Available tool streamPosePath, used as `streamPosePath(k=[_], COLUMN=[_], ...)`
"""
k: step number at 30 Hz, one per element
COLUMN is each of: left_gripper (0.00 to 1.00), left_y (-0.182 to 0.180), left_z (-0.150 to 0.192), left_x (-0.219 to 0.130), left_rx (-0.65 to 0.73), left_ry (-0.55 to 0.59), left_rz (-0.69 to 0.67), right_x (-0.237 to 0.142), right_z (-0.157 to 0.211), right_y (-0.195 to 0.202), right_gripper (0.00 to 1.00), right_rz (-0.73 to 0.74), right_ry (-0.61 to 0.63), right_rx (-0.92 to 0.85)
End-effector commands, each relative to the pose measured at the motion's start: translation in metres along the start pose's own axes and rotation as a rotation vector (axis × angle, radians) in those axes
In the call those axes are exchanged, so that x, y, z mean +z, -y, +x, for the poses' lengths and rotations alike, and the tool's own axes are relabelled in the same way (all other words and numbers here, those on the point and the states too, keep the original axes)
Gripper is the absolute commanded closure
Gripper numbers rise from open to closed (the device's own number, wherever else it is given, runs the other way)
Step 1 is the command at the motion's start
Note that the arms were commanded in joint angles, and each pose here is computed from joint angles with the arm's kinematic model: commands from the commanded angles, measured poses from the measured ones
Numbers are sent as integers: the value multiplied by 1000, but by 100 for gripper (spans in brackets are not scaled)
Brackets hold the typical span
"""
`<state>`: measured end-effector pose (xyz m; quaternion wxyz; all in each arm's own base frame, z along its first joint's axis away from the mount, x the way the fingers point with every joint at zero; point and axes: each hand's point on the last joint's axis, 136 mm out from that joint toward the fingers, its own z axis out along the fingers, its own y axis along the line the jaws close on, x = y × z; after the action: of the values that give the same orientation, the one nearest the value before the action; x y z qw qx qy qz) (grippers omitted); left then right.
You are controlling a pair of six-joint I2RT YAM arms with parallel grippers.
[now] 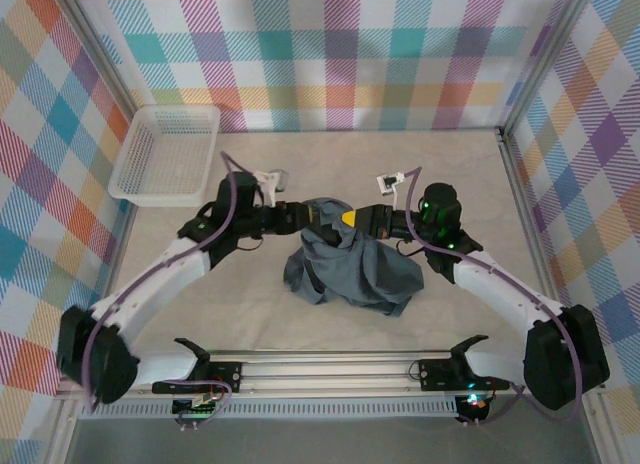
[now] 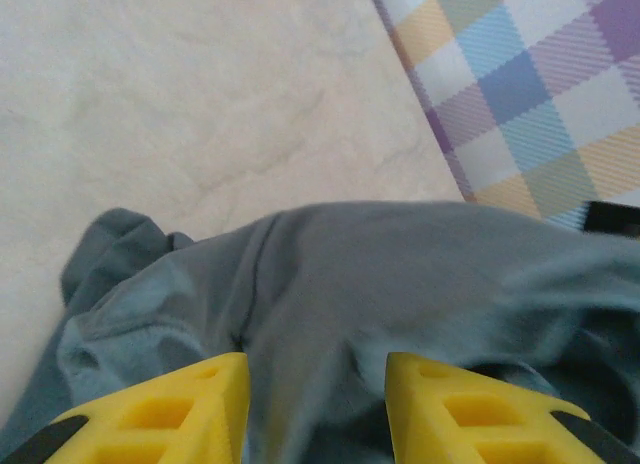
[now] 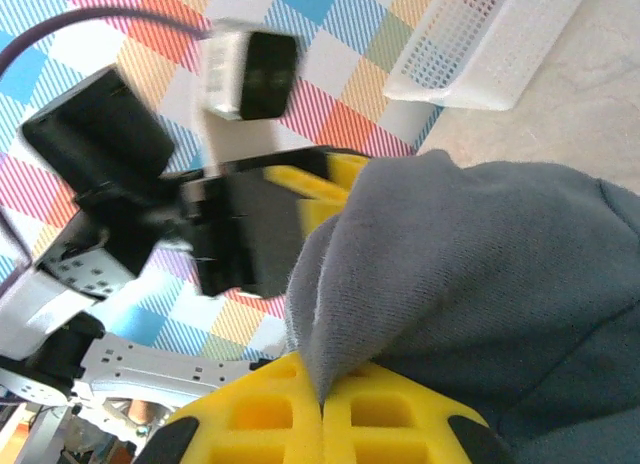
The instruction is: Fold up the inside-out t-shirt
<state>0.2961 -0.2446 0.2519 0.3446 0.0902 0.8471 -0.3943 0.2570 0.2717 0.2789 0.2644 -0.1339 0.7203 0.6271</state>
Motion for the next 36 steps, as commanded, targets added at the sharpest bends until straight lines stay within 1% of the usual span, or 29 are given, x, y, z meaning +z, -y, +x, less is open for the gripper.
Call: streamPosePath(k=[1, 3, 5, 7, 9, 12, 15, 17, 20, 22, 25, 28, 30, 33, 34, 36], left_gripper=[63, 66, 68, 71, 71, 63, 49, 43, 42, 42, 52, 68, 81, 98, 100, 100], left_y=[4, 17, 37, 45, 44, 40, 34, 34, 31, 23, 13, 14, 22, 42, 49, 59], left_z=[1, 18, 34, 39, 36, 24, 13, 7, 7, 6, 3, -3, -8, -12, -11, -8], left_x=[-28, -32, -29, -19, -9, 11, 28, 37, 51, 59, 62, 58, 49, 26, 17, 3], left_rx=[106, 241, 400, 472, 528, 625, 721, 761, 812, 821, 833, 836, 821, 754, 720, 666], left_ry=[73, 37, 19, 6, 19, 74, 117, 146, 132, 122, 147, 168, 187, 194, 190, 159], left_rz=[-71, -81, -72, -81, -115, -158, -206, -220, -232, -271, -326, -347, -324, -252, -216, -163], right_x=[1, 1, 2, 2, 2, 1, 0, 0, -1, -2, -2, -2, -1, -5, -9, -16], right_z=[-13, -14, -15, -15, -15, -15, -13, -11, -10, -10, -12, -13, -14, -21, -25, -31], right_y=[-13, -12, -11, -11, -12, -11, -11, -13, -14, -14, -16, -14, -9, 14, 25, 41], right_gripper=[100, 100, 100, 100, 100, 100, 100, 100, 100, 100, 100, 100, 100, 100, 100, 100], right_rz=[-30, -23, -18, -15, -9, 2, 6, -1, -3, 2, -1, 13, 39, 125, 164, 205], right_ry=[0, -7, -13, -18, -22, -14, -24, -41, -43, -33, -26, -29, -29, 4, 23, 53], right_rx=[-14, -12, -10, -11, -13, -21, -12, -6, 0, 0, -3, 10, 25, 78, 108, 148])
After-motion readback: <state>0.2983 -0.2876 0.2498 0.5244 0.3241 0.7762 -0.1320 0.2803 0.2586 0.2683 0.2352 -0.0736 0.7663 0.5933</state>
